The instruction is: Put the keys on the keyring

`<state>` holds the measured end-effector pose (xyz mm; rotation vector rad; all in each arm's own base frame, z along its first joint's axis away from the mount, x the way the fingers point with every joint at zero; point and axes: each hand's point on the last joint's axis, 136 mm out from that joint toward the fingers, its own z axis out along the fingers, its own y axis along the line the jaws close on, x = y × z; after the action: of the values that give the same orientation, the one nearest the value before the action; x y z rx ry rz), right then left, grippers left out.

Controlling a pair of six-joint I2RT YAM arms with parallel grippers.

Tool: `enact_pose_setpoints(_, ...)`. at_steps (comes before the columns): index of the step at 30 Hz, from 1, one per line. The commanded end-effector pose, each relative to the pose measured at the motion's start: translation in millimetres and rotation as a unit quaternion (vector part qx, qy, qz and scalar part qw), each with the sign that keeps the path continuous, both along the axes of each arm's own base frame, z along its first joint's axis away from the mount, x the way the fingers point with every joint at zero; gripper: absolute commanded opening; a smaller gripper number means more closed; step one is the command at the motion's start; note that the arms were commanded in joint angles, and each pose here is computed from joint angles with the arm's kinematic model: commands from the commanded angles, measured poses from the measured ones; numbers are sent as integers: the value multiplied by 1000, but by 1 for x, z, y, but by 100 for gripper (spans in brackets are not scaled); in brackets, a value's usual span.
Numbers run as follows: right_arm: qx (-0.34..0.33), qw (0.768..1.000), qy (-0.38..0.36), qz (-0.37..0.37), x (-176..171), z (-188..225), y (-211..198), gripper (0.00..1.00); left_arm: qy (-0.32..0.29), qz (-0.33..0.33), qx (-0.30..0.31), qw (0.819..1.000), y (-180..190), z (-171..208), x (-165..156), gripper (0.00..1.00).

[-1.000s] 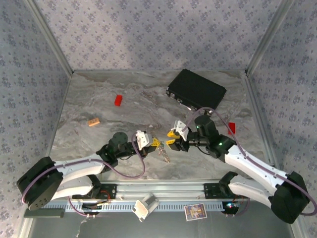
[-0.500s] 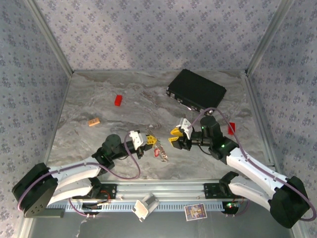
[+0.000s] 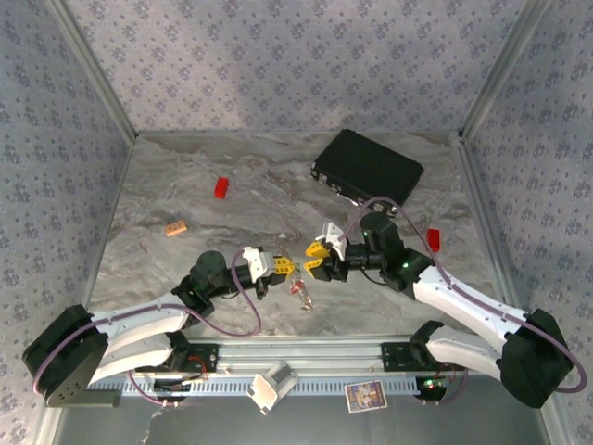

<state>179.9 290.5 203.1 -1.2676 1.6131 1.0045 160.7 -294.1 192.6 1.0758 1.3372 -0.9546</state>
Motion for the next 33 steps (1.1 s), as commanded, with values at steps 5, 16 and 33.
enact_pose_setpoints(5, 7, 999, -20, 36, -7, 10, 10, 34, -29, -27, -38, 998, -5, 31, -5, 0)
enact_pose_setpoints(16, -1, 998, -13, 61, -12, 6, 17, 28, -25, -40, -45, 998, -9, 35, -6, 0)
enact_pose_setpoints(33, -62, 994, -31, 81, -21, 6, 18, 0, 21, -18, 45, 999, -8, 2, 1, 12)
